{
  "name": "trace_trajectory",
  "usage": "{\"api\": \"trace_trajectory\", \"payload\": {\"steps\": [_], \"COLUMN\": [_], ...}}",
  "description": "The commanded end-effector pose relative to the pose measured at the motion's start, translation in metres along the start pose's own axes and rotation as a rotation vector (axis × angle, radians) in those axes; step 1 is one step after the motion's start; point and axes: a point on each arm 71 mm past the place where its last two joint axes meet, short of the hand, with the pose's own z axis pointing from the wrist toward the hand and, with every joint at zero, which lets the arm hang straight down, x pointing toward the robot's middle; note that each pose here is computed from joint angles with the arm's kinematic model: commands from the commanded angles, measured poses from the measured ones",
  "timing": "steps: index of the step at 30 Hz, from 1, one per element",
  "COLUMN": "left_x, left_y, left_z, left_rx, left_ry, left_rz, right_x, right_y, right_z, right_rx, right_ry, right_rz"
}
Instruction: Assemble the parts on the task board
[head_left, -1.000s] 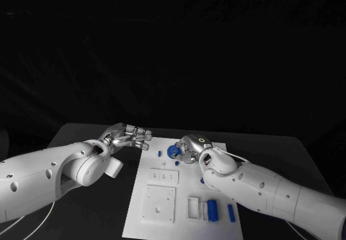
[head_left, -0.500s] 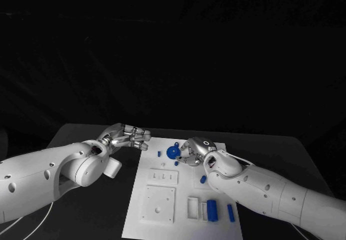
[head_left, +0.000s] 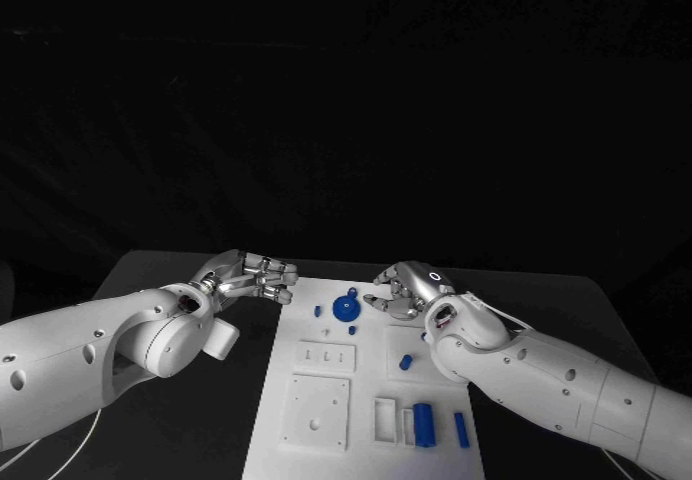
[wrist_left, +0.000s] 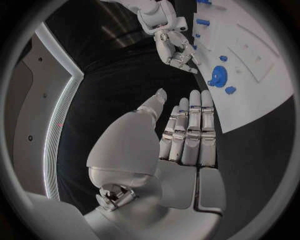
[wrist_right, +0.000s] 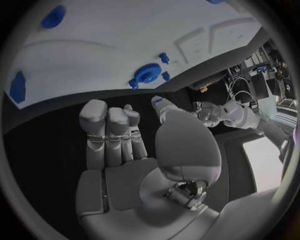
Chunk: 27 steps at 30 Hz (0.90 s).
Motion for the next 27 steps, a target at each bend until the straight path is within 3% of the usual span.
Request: {"api": "trace_trajectory", "payload": {"steps": [1, 11, 18, 27], "left_x": [0.0001, -0.0042, -0.0066, -0.0078], "left_y": [-0.0007, 0.0004, 0.0012, 0.0048], "left_z": [-0.0004, -0.0013, -0.0013, -0.0006], "left_rx": [0.008, 0.006, 0.008, 0.010], "left_ry": [0.011, 0.005, 0.006, 0.025], "left_rz": [-0.001, 0.000, 0.001, 0.026], "right_x": [-0.012, -0.036, -0.035, -0.033], "right_y": [-0.008, -0.063, -0.105, -0.143], "right_z": [-0.002, -0.011, -0.022, -0.032], "right_rx": [0.015, 0.034, 0.043, 0.077], "right_ry": [-0.031, 0.070, 0.132, 0.161], "right_rz": [0.067, 0.183, 0.228, 0.240]}}
